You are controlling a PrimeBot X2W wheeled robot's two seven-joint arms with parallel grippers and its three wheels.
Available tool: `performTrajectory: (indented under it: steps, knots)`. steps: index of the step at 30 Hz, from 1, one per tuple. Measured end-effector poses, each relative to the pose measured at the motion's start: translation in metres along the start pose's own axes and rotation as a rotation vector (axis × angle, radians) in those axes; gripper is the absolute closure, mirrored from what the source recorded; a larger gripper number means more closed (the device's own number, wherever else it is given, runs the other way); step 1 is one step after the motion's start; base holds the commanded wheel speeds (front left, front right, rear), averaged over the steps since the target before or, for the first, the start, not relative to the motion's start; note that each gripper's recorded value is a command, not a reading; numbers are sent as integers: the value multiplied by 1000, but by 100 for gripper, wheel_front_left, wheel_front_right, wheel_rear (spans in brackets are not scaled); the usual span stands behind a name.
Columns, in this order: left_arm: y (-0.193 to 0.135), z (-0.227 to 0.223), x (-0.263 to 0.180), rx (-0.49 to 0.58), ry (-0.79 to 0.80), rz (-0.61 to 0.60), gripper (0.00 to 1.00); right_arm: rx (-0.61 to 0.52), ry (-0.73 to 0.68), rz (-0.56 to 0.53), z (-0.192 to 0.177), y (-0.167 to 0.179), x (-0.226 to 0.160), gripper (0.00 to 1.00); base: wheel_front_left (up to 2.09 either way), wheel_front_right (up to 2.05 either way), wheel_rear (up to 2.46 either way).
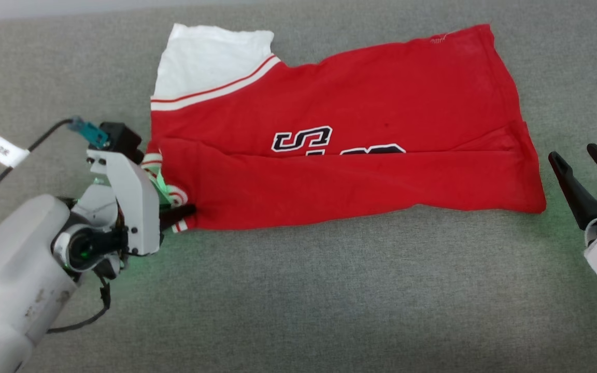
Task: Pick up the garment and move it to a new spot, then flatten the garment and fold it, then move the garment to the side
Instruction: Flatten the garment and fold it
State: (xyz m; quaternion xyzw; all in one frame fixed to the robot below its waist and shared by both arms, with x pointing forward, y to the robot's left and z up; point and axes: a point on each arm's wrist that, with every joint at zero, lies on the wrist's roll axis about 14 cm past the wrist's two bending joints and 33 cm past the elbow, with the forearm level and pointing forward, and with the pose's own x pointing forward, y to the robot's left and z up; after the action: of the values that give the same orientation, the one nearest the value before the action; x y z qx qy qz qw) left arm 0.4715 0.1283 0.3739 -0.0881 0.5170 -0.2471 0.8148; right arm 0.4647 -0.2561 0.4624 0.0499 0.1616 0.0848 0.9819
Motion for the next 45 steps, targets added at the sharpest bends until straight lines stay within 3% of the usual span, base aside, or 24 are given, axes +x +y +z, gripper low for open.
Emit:
performTrajectory:
  steps: [3, 13, 18, 19, 20, 21, 22, 29, 45]
  knots:
    - [-1, 2, 5, 3, 4, -18, 100, -45, 82, 13, -9, -1, 0, 0, 0, 0, 0]
    - [-4, 12, 12, 46, -28, -42, 100, -200, 617, 89, -67, 5, 6, 0, 0, 0, 0]
    - [-5, 15, 15, 58, -44, -49, 100, -229, 743, 105, -78, 7, 13, 0, 0, 0, 0]
    - [-5, 14, 15, 60, -48, -48, 100, -231, 746, 105, -78, 7, 16, 54, 0, 0, 0]
    - [-5, 14, 15, 60, -53, -48, 100, -235, 753, 105, -80, 7, 16, 54, 0, 0, 0]
    - [-6, 14, 15, 63, -61, -46, 100, -241, 755, 110, -81, 9, 17, 88, 0, 0, 0]
    - [-6, 14, 14, 64, -68, -46, 100, -243, 749, 115, -81, 10, 18, 100, 0, 0, 0]
    - [-13, 7, -4, 76, -129, -45, 100, -206, 678, 143, -76, 22, 5, 100, 0, 0, 0]
    - [-33, -56, -52, 82, -144, -78, 100, -172, 678, 183, -85, 36, -67, 100, 0, 0, 0]
